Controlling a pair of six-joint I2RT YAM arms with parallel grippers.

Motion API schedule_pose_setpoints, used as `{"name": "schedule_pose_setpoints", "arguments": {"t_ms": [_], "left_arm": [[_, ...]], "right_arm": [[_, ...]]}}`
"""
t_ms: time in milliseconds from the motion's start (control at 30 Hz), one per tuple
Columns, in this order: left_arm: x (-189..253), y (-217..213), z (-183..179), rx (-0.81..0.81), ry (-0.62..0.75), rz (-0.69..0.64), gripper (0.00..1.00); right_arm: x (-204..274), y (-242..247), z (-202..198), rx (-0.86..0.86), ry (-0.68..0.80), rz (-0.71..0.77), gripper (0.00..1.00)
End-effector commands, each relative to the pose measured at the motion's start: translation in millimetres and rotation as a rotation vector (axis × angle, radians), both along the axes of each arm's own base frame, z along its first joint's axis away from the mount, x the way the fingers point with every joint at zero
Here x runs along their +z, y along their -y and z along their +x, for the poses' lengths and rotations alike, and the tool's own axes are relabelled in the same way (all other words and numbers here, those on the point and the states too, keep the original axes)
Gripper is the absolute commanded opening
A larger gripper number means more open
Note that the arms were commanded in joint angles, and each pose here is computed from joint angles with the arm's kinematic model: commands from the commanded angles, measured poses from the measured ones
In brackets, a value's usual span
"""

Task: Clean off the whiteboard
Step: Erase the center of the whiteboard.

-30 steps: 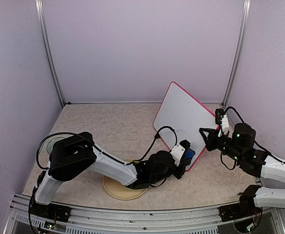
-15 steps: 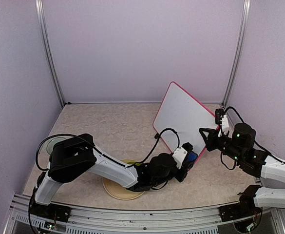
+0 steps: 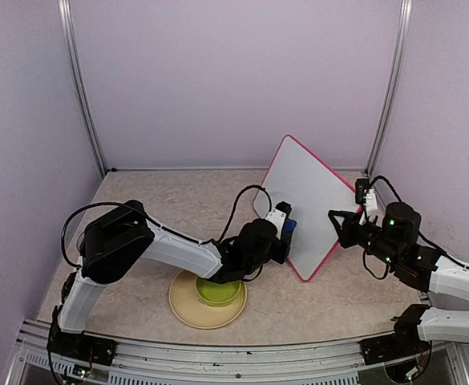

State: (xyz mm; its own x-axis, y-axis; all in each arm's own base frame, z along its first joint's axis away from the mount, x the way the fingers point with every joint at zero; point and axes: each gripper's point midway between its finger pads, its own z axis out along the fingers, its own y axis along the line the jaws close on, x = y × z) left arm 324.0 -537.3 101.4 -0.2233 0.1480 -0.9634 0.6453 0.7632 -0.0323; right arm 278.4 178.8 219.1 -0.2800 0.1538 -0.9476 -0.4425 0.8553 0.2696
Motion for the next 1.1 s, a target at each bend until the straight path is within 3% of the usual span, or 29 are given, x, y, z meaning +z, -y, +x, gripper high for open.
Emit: {"name": "schedule_pose_setpoints", "arguments": {"t_ms": [0, 167, 1067], "left_arm": [[-14, -9, 14, 0.057, -0.017, 0.040, 0.01], [-24, -13, 17, 0.056, -0.021, 0.059, 0.01], [-32, 20, -55, -0.124, 0.019, 0.055, 0.00]], "right_arm": [[29, -23, -14, 0.129, 0.038, 0.112, 0.00], [28, -23, -13, 0.126, 0.038, 0.111, 0.00], [65, -15, -20, 0.118, 0.093, 0.130, 0.00]]}}
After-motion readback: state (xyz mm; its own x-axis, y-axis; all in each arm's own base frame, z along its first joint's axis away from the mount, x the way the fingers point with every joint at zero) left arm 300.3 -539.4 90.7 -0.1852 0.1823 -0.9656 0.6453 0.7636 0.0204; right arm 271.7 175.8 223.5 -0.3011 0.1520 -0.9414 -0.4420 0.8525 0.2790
